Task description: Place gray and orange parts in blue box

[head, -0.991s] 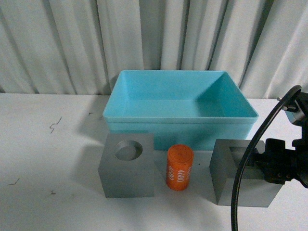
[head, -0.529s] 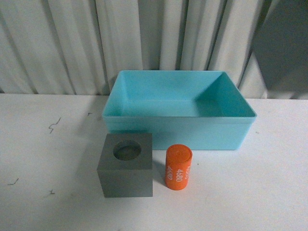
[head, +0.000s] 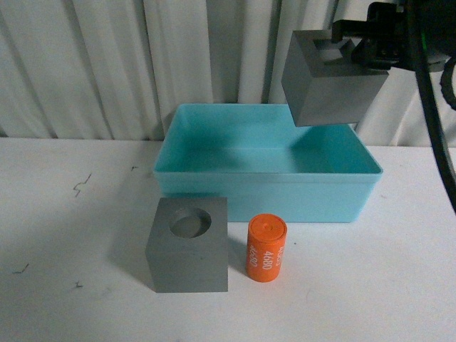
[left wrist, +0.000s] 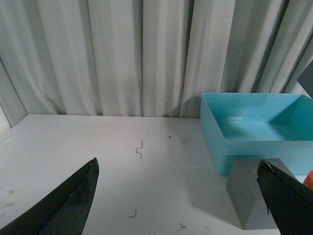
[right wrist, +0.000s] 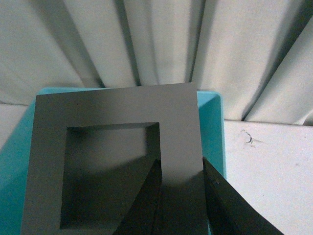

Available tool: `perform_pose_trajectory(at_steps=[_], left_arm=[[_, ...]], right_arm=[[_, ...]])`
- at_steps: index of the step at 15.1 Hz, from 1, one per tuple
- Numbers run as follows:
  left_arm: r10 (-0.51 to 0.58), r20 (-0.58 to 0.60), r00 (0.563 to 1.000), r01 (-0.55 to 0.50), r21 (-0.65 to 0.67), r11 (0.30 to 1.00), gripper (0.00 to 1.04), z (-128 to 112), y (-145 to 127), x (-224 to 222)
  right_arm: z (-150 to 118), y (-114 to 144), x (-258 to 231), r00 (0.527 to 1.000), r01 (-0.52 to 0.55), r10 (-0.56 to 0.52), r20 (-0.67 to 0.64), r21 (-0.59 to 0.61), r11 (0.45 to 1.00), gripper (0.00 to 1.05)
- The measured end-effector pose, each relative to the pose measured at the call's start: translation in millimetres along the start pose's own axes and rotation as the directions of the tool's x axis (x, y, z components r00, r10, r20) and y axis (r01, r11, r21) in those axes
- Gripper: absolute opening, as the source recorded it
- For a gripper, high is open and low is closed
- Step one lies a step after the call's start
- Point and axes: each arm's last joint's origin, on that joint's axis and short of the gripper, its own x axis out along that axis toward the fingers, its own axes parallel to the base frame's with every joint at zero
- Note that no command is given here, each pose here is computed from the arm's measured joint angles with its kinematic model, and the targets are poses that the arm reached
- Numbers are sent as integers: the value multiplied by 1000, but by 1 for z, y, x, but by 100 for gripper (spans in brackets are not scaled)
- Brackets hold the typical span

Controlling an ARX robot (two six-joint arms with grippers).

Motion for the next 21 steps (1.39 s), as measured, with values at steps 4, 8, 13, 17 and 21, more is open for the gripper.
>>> perform_pose_trajectory(at_steps=[4, 8, 13, 17, 21], left_arm=[[0, 0, 1000, 0, 0, 1000, 98, 0, 0, 0], [0, 0, 1000, 0, 0, 1000, 98, 0, 0, 0], [0, 0, 1000, 0, 0, 1000, 98, 0, 0, 0], [0, 0, 1000, 0, 0, 1000, 98, 0, 0, 0], [0, 0, 1000, 0, 0, 1000, 98, 0, 0, 0]], right_arm=[[-39, -6, 47, 984, 80, -75, -162, 29, 996, 18], [-33, -7, 59, 980, 137, -129, -154, 43, 990, 18], [-45, -9, 69, 962, 192, -178, -206, 51, 980, 19], [-30, -10, 62, 966, 235, -223, -132, 82, 969, 65], [18, -19, -45, 973, 188, -210, 95, 200, 961, 98]])
